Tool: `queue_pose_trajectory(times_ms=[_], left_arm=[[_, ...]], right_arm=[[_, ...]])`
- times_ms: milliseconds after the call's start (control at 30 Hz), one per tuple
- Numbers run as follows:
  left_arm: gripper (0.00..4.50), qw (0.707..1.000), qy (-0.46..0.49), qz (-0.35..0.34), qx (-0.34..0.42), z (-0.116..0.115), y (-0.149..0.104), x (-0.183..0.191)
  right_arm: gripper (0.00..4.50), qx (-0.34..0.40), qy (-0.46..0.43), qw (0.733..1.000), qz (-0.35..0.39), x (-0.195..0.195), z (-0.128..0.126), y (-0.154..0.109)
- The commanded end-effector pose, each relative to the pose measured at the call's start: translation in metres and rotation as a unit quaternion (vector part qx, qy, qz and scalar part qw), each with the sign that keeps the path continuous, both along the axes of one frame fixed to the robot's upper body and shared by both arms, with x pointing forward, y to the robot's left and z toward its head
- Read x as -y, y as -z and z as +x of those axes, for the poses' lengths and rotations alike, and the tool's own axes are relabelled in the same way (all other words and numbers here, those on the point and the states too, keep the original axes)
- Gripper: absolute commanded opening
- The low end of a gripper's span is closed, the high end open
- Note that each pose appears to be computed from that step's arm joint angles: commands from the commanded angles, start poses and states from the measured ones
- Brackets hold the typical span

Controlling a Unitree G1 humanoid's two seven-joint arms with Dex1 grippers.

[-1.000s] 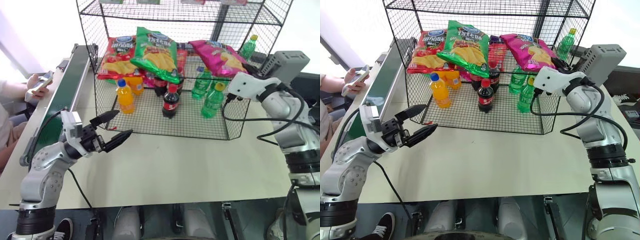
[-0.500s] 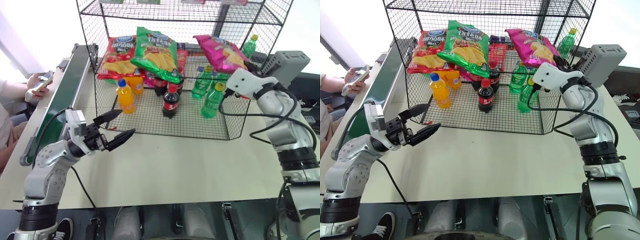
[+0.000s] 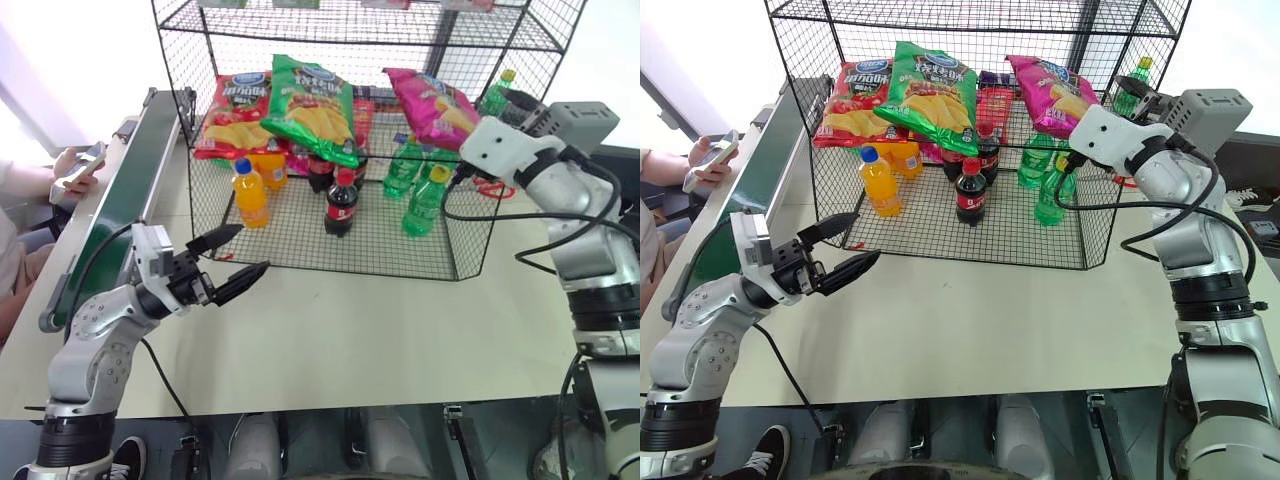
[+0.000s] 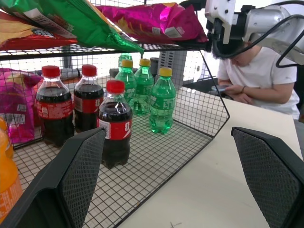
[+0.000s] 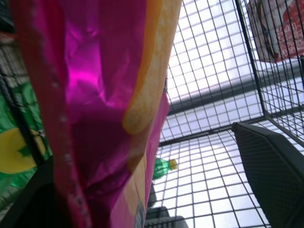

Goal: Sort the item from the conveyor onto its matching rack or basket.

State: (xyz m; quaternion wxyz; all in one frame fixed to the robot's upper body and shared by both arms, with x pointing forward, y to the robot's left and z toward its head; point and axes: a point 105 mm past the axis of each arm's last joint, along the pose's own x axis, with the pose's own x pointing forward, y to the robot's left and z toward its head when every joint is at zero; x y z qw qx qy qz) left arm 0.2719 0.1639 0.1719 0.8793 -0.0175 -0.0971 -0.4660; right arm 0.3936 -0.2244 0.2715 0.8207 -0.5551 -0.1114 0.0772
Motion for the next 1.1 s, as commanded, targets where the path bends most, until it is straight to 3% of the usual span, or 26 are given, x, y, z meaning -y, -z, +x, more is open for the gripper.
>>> queue_pose_trajectory(times_ms=[33, 267, 400, 600, 700, 933, 1100], left_arm=[[4.5, 1.0, 0.005, -0.002, 0.02, -0.001, -0.008, 0.003], [4.5, 1.0, 0.007, 0.002, 0.018, -0.001, -0.007, 0.004], [4.5, 1.0, 0.006, 0.006, 0.016, -0.002, -0.006, 0.004], [4.5, 1.0, 0.005, 0.008, 0.015, -0.002, -0.005, 0.003], [4.5, 1.0, 0.007, 0.006, 0.016, -0.002, -0.005, 0.005], [4.5, 1.0, 0.006, 0.011, 0.019, -0.001, -0.006, 0.005], [4.5, 1.0, 0.006, 0.011, 0.02, -0.002, -0.006, 0.006]], right_arm=[[4.45, -0.003, -0.048, 0.998, 0.045, -0.01, -0.007, -0.019], [4.45, -0.043, -0.117, 0.978, 0.17, -0.022, -0.009, -0.026], [4.45, -0.049, -0.131, 0.978, 0.154, -0.028, -0.012, -0.016], [4.45, -0.053, -0.176, 0.967, 0.174, -0.042, -0.019, -0.022], [3.66, -0.046, -0.172, 0.97, 0.168, -0.039, -0.018, -0.022], [0.16, -0.009, -0.169, 0.977, 0.127, -0.042, -0.019, -0.026], [0.05, 0.039, -0.141, 0.989, -0.018, -0.041, -0.016, -0.027]])
